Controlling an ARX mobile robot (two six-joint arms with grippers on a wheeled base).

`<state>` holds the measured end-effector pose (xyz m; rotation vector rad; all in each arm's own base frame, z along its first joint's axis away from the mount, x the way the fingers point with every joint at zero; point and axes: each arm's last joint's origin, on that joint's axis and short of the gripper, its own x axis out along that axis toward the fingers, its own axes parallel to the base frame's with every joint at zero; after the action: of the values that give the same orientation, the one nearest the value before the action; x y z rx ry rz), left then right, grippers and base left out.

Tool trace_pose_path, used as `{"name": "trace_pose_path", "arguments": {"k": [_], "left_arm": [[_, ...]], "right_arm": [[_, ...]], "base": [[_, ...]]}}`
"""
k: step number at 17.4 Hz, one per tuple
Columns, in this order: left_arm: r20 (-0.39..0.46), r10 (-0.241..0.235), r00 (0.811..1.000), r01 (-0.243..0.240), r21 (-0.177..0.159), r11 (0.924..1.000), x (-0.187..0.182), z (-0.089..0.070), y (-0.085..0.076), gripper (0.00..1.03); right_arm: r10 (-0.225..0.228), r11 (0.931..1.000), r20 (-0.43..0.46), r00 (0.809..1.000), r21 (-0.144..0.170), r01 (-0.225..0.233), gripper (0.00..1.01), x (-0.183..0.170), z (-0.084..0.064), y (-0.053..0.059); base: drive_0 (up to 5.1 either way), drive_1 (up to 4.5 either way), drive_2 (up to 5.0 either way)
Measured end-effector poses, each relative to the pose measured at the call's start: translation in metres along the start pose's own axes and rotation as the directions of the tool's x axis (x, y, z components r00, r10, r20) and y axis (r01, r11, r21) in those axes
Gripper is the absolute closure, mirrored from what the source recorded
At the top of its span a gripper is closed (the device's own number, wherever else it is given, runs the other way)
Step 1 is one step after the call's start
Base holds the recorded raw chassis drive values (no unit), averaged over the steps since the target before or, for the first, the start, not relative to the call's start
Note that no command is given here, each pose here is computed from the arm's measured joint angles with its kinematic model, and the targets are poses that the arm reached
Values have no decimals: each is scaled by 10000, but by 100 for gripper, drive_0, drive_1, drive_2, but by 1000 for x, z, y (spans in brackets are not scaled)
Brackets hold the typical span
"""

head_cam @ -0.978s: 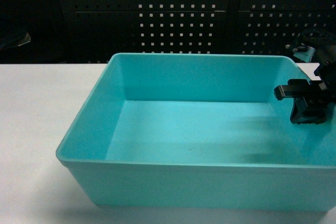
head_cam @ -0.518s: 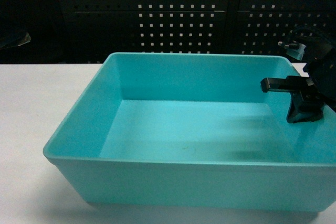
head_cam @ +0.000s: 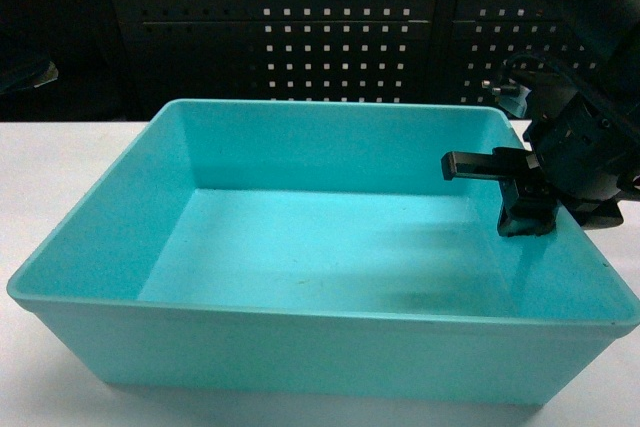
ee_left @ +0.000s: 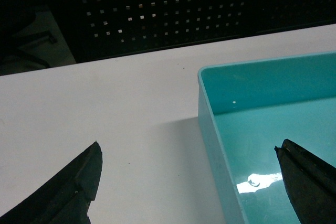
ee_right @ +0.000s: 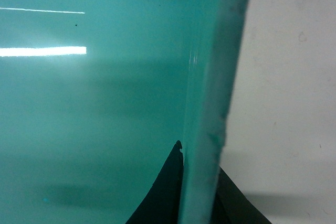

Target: Stack blue boxes stably on right

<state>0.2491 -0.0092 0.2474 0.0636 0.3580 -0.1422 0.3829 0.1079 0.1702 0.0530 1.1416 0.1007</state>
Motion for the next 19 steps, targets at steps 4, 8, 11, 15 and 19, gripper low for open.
{"name": "trace_pose_path", "arguments": {"k": [4, 8, 11, 15, 19], "left_arm": [[-4, 0, 10000, 0, 0, 10000, 0, 0, 0, 5], [-75, -21, 10000, 21, -5, 10000, 0, 0, 0, 5], [-1804, -1148, 9769, 1113, -292, 9934, 24, 12, -37, 5], [-2969, -515, 9535, 236, -968, 9950, 40, 7, -45, 5], [-3046, 2, 9525, -357, -1112, 9932, 48, 15, -52, 5]], "right_arm": [[365, 9993, 456, 9983, -72, -362, 93, 3, 2, 1], [371, 9993, 463, 9982, -80, -367, 93, 3, 2, 1], [399, 9992, 483, 9980, -97, -395, 93, 3, 2, 1], [398, 9992, 479, 9981, -96, -394, 93, 3, 2, 1], [395, 9992, 480, 9981, -96, -390, 93, 3, 2, 1]], "base": [[0, 0, 0], [0, 0, 0], [0, 0, 0], [0, 0, 0], [0, 0, 0]]}}
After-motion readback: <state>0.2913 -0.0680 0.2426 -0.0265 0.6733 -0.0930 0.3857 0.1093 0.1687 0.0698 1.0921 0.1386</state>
